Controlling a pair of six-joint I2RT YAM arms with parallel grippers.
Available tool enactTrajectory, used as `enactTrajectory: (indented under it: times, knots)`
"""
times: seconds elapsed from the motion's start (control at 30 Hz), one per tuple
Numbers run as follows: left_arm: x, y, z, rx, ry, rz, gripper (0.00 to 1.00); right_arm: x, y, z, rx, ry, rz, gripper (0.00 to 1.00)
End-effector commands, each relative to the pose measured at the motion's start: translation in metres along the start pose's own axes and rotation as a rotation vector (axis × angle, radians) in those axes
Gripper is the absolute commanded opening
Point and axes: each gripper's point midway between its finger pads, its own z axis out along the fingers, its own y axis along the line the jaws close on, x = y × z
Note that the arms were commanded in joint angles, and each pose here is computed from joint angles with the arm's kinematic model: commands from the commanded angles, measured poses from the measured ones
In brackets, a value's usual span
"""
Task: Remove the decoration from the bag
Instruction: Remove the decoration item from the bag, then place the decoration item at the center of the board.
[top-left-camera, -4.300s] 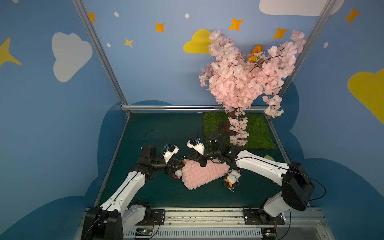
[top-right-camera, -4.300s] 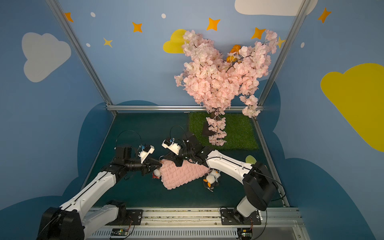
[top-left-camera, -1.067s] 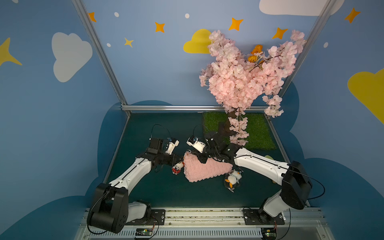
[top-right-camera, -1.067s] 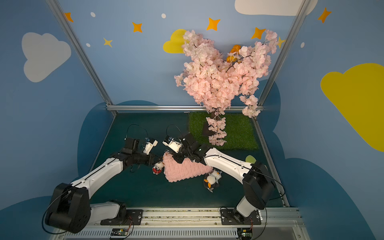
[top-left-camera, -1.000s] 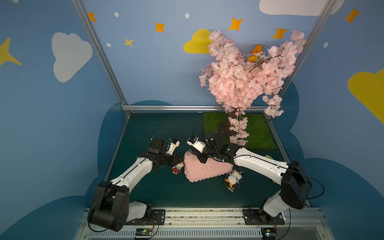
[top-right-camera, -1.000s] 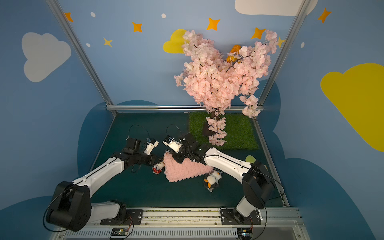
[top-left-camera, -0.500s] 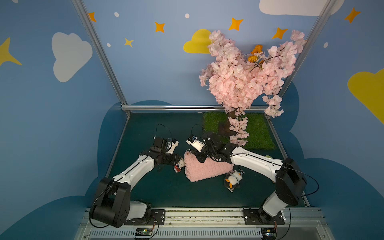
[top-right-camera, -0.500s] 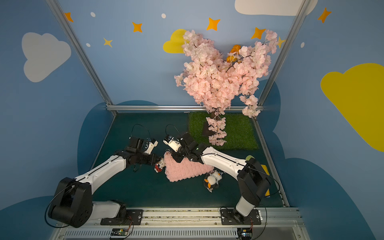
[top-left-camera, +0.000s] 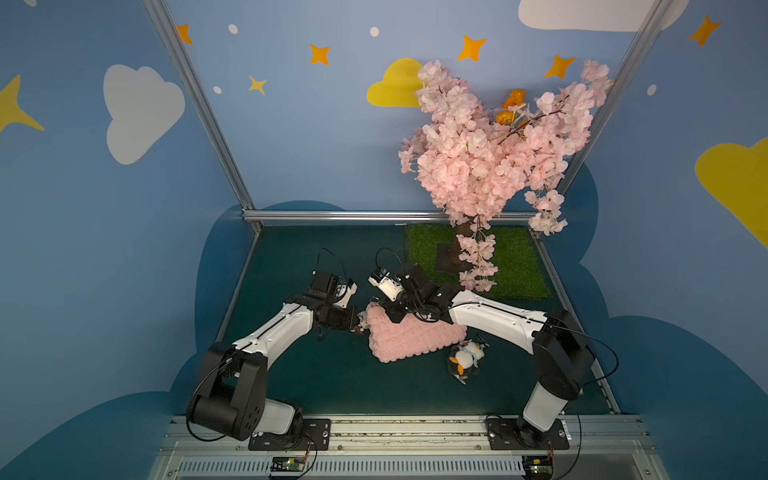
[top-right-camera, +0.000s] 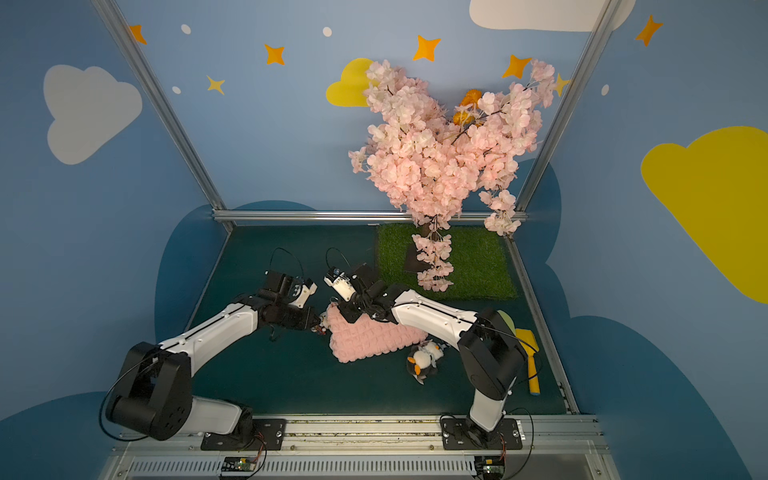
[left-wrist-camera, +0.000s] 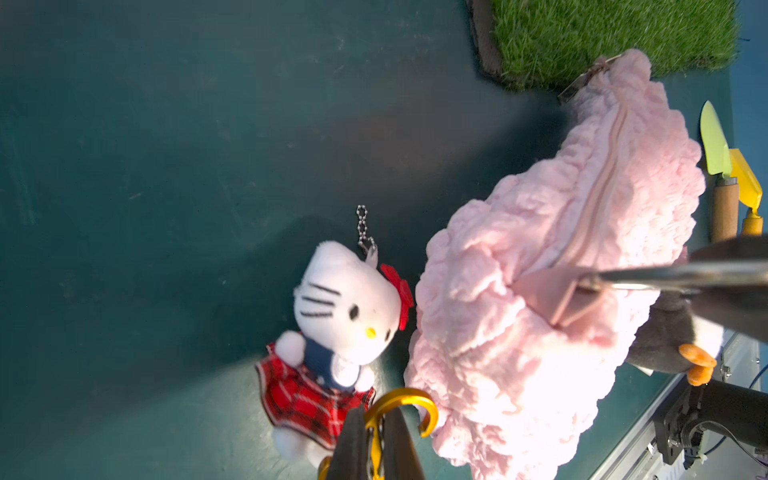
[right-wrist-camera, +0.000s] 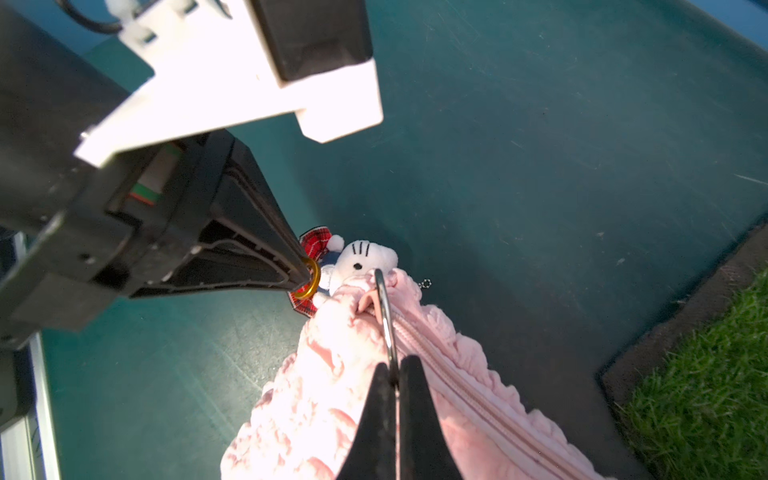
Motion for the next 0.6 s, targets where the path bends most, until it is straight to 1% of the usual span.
enactTrajectory:
  times: [0.0, 0.07, 0.13, 0.2, 0.23, 0.43, 0.57]
  knots:
    - [-0.005, -0.009, -0.008, 0.027, -0.016, 0.001, 0.11, -0.005, 0.002, 0.005, -0.006, 0.002, 0.037, 0.00]
    - [-0.007, -0.013, -0.011, 0.043, -0.032, 0.004, 0.11, -0.006, 0.003, 0.009, -0.014, 0.000, 0.056, 0.04]
    - [-0.007, -0.014, -0.012, 0.046, -0.035, 0.001, 0.11, -0.005, 0.003, 0.013, -0.016, 0.012, 0.073, 0.06]
    - [-0.007, -0.015, -0.014, 0.051, -0.040, 0.001, 0.12, -0.004, 0.003, 0.015, -0.016, 0.016, 0.083, 0.11]
    - [-0.007, -0.016, -0.014, 0.052, -0.041, 0.002, 0.12, -0.005, 0.003, 0.016, -0.016, 0.015, 0.088, 0.17]
    - [-0.010, -0.020, -0.016, 0.073, -0.061, -0.004, 0.13, -0.016, 0.014, 0.013, -0.064, -0.024, 0.125, 0.29]
    - [-0.012, -0.024, -0.017, 0.096, -0.079, -0.002, 0.12, -0.022, 0.027, 0.009, -0.102, -0.042, 0.120, 0.32]
